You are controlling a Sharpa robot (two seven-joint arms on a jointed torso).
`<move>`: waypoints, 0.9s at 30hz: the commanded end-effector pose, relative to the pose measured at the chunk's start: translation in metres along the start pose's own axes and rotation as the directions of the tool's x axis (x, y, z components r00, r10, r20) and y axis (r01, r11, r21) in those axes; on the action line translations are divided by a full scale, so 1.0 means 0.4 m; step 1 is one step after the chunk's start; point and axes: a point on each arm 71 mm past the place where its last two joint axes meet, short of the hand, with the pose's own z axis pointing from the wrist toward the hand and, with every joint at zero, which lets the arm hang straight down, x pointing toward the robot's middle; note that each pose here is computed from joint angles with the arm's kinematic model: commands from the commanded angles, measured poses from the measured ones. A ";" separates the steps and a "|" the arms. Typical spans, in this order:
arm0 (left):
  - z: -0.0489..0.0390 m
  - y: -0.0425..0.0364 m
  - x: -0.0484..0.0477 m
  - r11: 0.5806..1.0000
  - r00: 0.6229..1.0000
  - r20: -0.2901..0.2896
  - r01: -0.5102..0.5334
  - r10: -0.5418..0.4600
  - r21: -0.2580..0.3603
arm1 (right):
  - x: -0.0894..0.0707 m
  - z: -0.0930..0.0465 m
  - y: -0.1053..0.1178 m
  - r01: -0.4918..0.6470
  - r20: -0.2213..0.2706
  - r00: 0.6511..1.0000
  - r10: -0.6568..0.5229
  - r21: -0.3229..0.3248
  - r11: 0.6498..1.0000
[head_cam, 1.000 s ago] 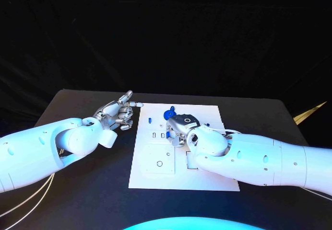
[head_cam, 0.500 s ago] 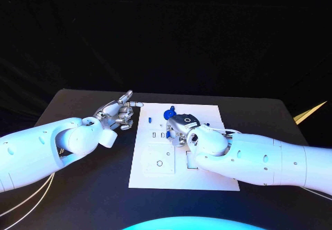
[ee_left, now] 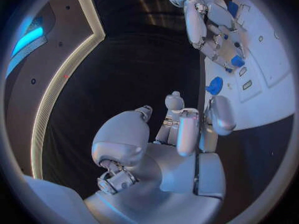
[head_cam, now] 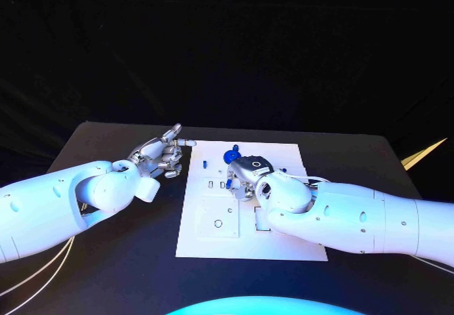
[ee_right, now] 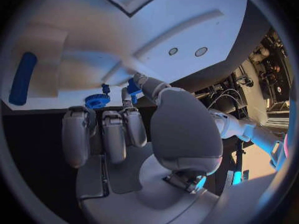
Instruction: Assemble the parts on the task board
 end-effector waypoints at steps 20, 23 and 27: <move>0.003 -0.002 0.001 0.999 0.999 -0.002 -0.045 0.045 0.001 | -0.003 -0.007 -0.009 -0.001 0.014 1.000 0.001 0.002 1.000; 0.005 -0.001 0.003 0.994 0.994 -0.003 -0.110 0.110 -0.002 | -0.006 -0.017 -0.016 -0.005 0.021 1.000 0.005 0.000 1.000; 0.008 0.002 0.012 0.976 0.976 -0.023 -0.219 0.218 -0.011 | -0.019 -0.034 -0.026 -0.022 0.049 0.999 0.023 -0.014 1.000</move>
